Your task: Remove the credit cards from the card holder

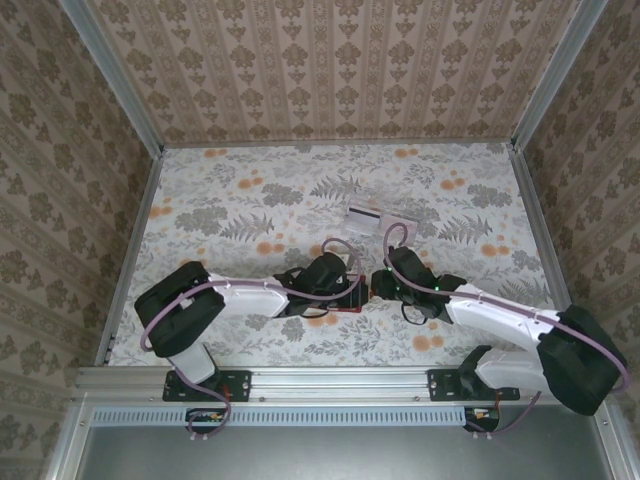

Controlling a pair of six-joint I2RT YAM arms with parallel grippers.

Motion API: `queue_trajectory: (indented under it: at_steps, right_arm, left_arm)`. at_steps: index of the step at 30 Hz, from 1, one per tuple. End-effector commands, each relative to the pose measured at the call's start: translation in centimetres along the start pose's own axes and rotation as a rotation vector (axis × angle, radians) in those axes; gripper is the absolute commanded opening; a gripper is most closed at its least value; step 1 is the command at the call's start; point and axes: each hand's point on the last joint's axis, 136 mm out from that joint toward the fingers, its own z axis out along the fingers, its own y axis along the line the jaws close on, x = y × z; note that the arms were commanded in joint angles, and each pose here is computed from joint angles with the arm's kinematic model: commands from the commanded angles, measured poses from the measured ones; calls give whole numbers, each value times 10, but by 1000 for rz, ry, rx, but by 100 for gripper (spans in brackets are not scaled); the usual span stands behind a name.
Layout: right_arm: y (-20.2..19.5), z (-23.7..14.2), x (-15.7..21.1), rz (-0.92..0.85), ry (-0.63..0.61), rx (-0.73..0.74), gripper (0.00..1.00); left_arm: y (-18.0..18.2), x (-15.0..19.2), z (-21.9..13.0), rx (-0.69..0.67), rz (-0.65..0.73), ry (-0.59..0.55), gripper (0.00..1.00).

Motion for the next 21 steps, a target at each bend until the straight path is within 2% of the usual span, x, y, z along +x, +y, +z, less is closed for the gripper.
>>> queue_trajectory:
  at_steps: [1, 9, 13, 21]
  right_arm:
    - [19, 6, -9, 10, 7, -63, 39]
    - [22, 30, 4, 10, 86, -53, 38]
    - [13, 36, 10, -1, 106, -9, 28]
    - [8, 43, 17, -17, 134, 18, 24]
  left_arm:
    - [-8, -6, -13, 17, 10, -40, 48]
    - [-2, -13, -30, -4, 16, -78, 48]
    - [7, -18, -41, -24, 8, -100, 49]
    - [38, -23, -62, -93, -18, -135, 50]
